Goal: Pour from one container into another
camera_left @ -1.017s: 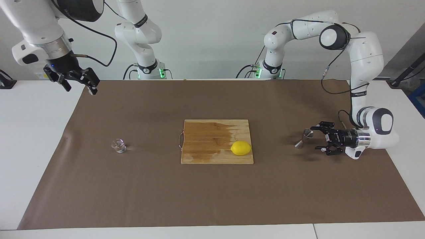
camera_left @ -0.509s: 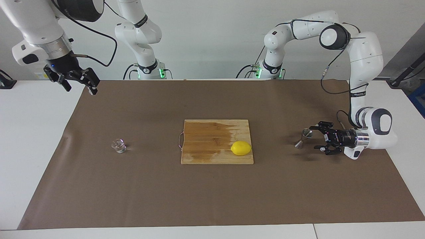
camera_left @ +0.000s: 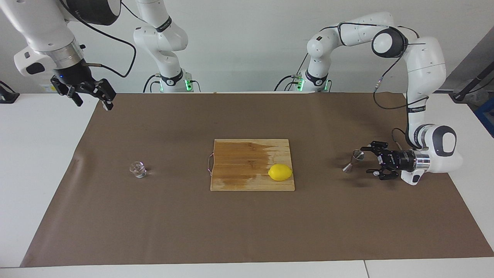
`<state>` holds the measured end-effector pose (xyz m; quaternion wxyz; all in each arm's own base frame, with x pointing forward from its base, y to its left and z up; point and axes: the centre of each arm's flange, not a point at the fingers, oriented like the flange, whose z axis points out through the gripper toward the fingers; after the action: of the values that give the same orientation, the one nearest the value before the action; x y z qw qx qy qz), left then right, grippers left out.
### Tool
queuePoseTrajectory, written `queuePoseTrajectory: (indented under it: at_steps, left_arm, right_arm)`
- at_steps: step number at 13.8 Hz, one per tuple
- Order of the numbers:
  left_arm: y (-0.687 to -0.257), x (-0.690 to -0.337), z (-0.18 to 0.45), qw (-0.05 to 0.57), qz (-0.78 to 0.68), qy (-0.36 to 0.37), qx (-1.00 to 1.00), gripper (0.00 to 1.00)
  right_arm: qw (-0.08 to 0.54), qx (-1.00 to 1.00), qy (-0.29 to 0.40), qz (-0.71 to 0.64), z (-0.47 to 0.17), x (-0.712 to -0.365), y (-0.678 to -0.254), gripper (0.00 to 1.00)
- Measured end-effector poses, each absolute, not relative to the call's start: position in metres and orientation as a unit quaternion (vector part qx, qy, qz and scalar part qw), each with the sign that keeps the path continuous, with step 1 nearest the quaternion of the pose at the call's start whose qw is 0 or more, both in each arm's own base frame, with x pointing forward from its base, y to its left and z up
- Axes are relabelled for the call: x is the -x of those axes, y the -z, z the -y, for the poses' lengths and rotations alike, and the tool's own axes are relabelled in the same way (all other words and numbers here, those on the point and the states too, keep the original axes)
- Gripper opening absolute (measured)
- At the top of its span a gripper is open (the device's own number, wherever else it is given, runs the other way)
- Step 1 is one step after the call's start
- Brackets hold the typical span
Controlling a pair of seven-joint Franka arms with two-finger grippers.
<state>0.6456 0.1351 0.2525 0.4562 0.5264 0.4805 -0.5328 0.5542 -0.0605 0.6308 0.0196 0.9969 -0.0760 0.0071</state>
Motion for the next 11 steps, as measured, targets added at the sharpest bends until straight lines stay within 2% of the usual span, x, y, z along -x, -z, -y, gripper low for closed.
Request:
queuePoseTrajectory:
  at_steps: [11]
  left_arm:
    - [-0.2521,-0.6430,-0.1448,0.456,-0.486,0.532,-0.522,1.00]
  right_arm:
    - [0.020,-0.997,-0.007,0.076,0.0605,-0.5542,-0.6308,1.00]
